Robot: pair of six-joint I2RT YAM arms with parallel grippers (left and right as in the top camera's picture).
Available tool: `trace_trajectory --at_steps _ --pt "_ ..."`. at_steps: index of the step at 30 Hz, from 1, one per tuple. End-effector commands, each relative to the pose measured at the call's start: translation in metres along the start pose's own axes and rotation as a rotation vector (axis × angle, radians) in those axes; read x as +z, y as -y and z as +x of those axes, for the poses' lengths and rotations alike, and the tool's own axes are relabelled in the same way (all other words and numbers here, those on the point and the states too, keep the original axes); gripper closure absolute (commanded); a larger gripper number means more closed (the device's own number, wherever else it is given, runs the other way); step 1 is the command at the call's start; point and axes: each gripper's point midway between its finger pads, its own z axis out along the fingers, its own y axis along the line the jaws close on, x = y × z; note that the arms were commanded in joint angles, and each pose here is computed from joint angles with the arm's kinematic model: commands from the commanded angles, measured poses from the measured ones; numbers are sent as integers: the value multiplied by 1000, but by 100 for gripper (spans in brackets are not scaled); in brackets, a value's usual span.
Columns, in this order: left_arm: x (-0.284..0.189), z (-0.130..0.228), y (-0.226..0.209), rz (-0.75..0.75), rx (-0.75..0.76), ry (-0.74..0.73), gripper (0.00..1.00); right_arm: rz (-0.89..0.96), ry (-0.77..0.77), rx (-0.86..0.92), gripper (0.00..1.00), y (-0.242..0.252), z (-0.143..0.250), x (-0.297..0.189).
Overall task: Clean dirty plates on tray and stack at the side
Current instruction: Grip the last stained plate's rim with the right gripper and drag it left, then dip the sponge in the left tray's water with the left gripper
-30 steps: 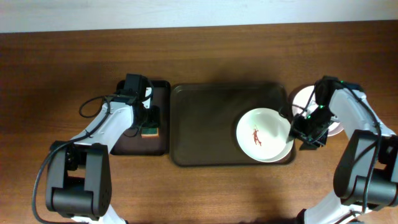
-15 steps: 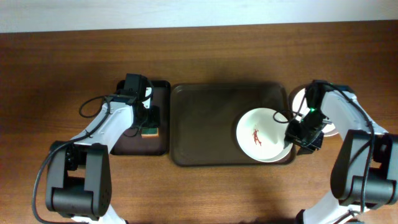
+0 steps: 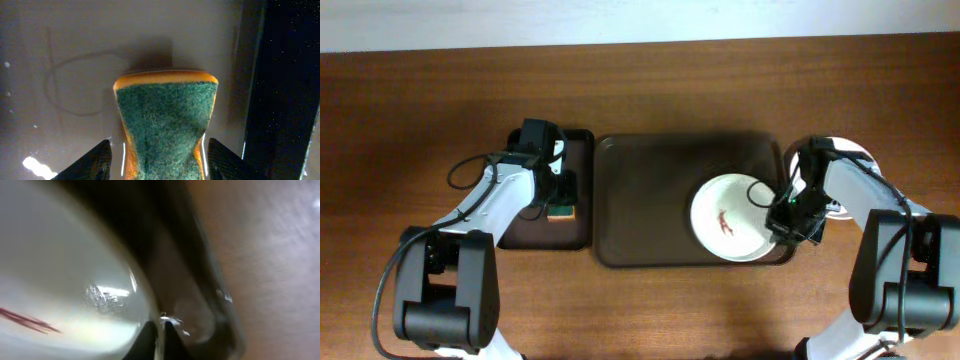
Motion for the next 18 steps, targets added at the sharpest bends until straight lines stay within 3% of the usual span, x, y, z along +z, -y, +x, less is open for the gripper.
trace_trajectory --at_steps 1,11,14,18 --pt "4 4 2 7 11 -15 41 -21 11 -6 96 -7 -5 3" --pt "4 4 4 18 7 -16 41 -233 213 -137 96 -125 -29 -6" --pt "4 4 4 18 7 -17 48 -163 289 -140 96 -137 -29 -1" --pt "4 4 4 18 7 -16 65 -140 302 -182 95 -146 -22 2"
